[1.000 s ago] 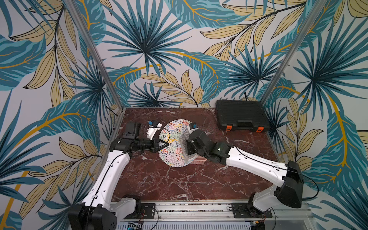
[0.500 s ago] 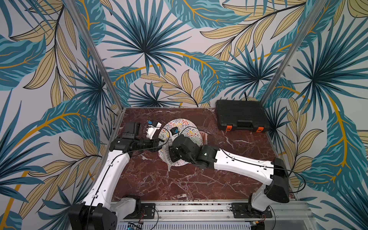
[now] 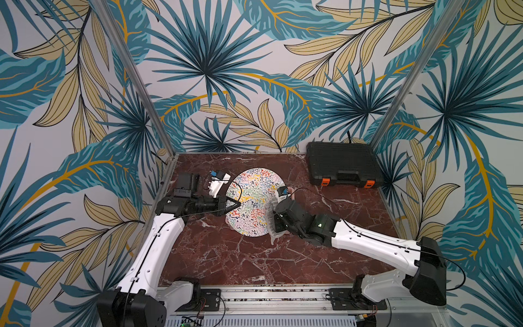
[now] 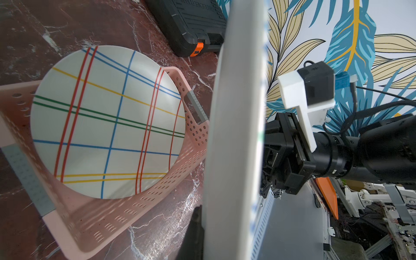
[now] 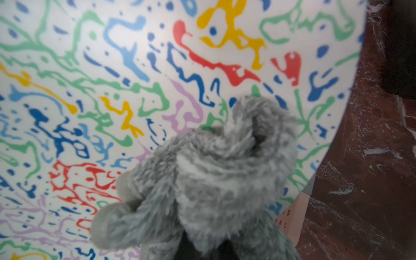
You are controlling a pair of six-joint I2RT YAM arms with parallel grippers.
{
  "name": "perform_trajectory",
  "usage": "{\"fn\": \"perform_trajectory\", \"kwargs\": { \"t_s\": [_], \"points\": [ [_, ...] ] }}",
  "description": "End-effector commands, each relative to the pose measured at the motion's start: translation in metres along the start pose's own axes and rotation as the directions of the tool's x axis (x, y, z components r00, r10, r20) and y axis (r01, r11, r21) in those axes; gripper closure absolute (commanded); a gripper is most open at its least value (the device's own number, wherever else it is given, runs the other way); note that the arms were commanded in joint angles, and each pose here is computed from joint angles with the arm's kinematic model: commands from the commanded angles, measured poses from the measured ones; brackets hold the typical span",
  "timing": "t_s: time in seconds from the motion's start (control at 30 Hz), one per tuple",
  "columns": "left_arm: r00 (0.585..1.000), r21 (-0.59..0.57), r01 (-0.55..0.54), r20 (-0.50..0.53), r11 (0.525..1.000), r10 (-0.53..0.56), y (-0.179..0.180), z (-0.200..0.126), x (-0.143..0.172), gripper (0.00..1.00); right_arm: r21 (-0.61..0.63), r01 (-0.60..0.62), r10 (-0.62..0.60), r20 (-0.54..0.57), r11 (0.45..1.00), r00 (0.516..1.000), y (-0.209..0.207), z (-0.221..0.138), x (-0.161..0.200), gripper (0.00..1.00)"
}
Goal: Wipe the wet plate dry
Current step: Wipe the plate with towel.
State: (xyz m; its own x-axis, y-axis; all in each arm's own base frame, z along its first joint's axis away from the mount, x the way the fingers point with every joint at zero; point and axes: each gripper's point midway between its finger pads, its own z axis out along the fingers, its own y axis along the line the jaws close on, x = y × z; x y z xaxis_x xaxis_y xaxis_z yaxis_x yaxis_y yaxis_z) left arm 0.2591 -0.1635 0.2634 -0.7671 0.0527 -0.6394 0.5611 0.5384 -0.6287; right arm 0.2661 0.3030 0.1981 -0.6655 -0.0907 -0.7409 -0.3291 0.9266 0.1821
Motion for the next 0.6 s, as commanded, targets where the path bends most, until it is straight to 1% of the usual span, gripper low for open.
{"fn": "perform_trajectory", "kwargs": {
  "t_s": [0.0, 0.13, 0.2, 0.27, 0.4, 0.57],
  "points": [
    [0.993, 0.125, -0.108, 0.059, 0.986, 0.101, -0.039, -0.011, -0.018, 1.0, -0.076, 0.038, -0.041, -0.039, 0.996, 0.998, 0.037, 0.008, 0.009, 1.0],
    [0.993, 0.125, -0.105, 0.059, 0.987, 0.098, -0.038, -0.011, -0.017, 1.0, -0.175, 0.115, -0.124, -0.043, 0.978, 0.991, 0.1, 0.009, 0.009, 1.0],
    [0.993, 0.125, -0.106, 0.06, 0.986, 0.099, -0.038, -0.011, -0.016, 1.0, -0.232, 0.123, -0.134, -0.035, 0.965, 0.99, 0.129, 0.009, 0.004, 1.0],
    [0.993, 0.126, -0.107, 0.06, 0.986, 0.1, -0.038, -0.011, -0.016, 1.0, -0.263, 0.11, -0.122, -0.029, 0.958, 0.992, 0.143, 0.011, -0.001, 1.0],
    [0.993, 0.127, -0.106, 0.06, 0.986, 0.099, -0.039, -0.011, -0.016, 1.0, -0.25, 0.109, -0.118, -0.021, 0.962, 0.993, 0.144, 0.015, -0.004, 1.0],
    [0.993, 0.13, -0.107, 0.063, 0.986, 0.099, -0.039, -0.012, -0.016, 1.0, -0.194, 0.058, -0.068, -0.045, 0.979, 0.997, 0.111, 0.021, 0.006, 1.0]
  ]
}}
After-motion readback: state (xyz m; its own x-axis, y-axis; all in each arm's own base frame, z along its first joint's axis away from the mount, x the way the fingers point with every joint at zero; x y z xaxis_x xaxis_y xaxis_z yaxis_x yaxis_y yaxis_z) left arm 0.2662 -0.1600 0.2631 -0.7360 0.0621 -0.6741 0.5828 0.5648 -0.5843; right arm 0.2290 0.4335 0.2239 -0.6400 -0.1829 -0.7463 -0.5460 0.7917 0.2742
